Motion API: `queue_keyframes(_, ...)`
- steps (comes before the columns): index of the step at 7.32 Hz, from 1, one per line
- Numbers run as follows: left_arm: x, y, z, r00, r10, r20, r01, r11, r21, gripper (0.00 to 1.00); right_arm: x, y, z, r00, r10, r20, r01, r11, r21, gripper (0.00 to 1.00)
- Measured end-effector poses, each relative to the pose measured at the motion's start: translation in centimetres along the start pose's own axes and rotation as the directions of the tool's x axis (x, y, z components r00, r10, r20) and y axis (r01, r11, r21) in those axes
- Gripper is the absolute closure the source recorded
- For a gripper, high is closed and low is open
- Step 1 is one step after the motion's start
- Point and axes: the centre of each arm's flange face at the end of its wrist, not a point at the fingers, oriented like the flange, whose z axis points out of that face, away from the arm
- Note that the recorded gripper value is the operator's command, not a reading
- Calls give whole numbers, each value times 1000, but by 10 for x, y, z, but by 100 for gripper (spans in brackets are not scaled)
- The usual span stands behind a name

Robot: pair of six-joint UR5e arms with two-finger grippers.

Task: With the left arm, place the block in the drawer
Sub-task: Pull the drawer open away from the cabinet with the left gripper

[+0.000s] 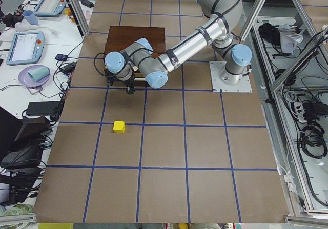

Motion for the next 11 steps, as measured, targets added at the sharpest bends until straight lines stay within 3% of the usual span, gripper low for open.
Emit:
queue_keyframes(6,-26,15,-15,996,6,94,-3,1000,-31,19,0,0,0,1000,0,0,0,1000,0,0)
queue_keyframes(11,-32,16,-15,993,9,118,-5,999,-34,19,0,0,0,1000,0,0,0,1000,0,0)
